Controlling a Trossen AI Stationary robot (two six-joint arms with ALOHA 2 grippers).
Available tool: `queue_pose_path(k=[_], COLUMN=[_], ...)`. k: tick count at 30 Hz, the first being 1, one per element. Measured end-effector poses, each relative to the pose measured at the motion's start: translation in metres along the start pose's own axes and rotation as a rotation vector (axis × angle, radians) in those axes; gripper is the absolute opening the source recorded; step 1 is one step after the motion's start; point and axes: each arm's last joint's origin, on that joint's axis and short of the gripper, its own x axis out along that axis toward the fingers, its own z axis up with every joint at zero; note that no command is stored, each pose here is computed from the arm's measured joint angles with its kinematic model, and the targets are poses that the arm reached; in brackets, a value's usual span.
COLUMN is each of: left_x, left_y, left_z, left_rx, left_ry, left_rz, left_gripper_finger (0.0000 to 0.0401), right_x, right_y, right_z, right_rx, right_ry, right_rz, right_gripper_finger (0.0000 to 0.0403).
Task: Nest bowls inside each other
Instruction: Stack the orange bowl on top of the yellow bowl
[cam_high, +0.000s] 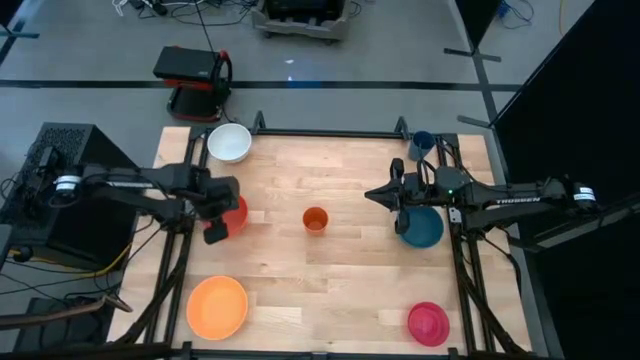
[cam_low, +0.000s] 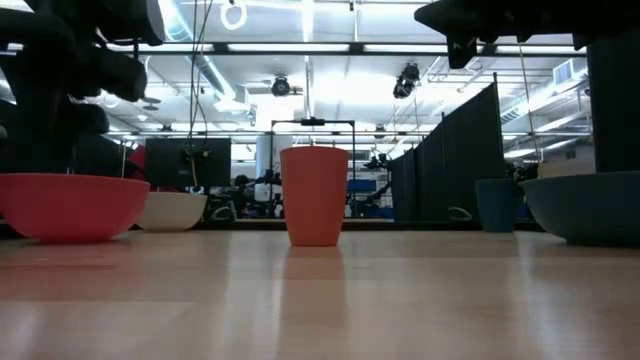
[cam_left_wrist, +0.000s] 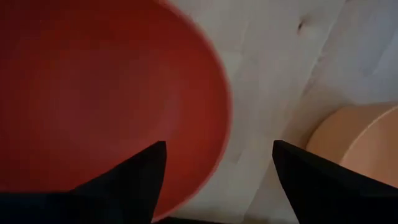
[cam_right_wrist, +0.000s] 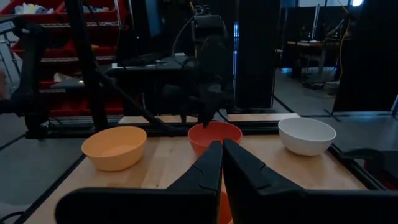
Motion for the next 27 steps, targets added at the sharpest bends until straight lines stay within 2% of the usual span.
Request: queue_pose_path(k=[6, 13, 27], left_x=[0.025, 0.048, 0.058], left_y=[-0.007, -0.005, -0.006], left_z=[0.015, 0.026, 0.027], left_rx=[0.031, 0.016, 0.005], left_ry=[0.108, 0.218, 0.303], left_rz=[0.071, 0.192, 0.147], left_gripper_finger=[0.0276, 0.026, 0.0055], right_x=[0.0, 0.0, 0.0], right_y=[0.0, 0.0, 0.0], right_z=[0.0, 0.0, 0.0], right_rx=[0.002, 0.003, 0.003], right_ry=[0.0, -0.001, 0.004], right_rz=[-0.003, -0.004, -0.004], right_gripper_finger=[0.0, 0.0, 0.0])
